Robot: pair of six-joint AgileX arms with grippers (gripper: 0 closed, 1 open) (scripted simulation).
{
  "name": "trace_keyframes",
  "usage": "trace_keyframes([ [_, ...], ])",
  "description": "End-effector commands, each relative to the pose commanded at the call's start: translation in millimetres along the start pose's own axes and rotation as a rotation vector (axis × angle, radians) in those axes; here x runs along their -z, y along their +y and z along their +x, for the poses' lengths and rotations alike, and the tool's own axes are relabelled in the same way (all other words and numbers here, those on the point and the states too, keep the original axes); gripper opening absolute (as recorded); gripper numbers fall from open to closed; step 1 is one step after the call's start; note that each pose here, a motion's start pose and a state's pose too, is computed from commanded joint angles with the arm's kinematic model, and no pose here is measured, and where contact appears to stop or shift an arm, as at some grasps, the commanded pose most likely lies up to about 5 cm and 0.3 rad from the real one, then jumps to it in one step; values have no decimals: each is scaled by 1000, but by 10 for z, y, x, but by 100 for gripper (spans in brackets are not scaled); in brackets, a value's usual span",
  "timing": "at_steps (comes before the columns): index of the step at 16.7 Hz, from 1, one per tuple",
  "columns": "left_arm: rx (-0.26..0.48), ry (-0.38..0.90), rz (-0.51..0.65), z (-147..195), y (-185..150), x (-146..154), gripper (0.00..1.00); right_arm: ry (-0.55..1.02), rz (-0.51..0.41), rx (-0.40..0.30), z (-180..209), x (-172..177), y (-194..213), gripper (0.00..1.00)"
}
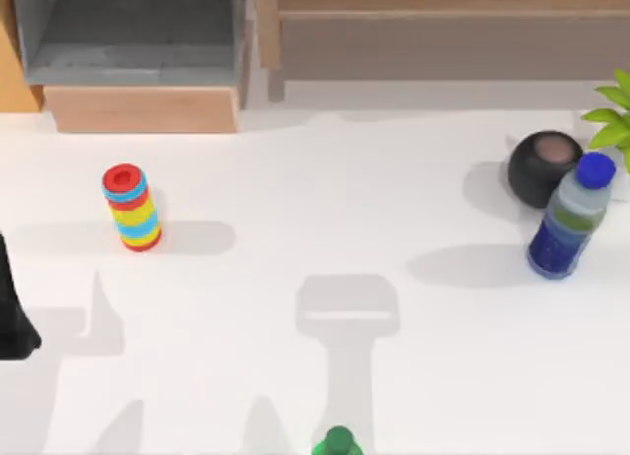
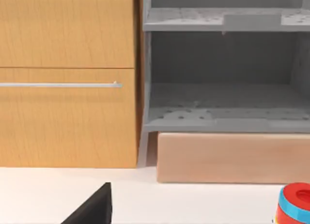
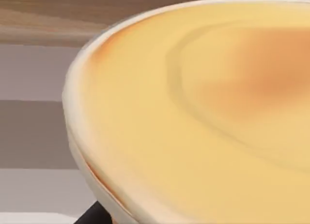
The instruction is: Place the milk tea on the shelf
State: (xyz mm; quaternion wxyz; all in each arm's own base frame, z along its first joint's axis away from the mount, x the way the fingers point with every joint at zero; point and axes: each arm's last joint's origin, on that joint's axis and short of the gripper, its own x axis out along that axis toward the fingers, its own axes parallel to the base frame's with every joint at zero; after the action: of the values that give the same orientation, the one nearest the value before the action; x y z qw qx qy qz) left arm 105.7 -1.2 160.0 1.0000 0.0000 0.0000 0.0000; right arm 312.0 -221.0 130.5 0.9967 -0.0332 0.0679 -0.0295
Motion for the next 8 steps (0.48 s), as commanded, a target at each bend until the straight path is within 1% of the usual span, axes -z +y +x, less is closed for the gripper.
trace_keyframes([
  [4,0,0,0,0,0,0,100,-29,-27,67,123,-482,281,0],
  [8,0,0,0,0,0,0,100,-18,-26,110,282,-999,835,0],
])
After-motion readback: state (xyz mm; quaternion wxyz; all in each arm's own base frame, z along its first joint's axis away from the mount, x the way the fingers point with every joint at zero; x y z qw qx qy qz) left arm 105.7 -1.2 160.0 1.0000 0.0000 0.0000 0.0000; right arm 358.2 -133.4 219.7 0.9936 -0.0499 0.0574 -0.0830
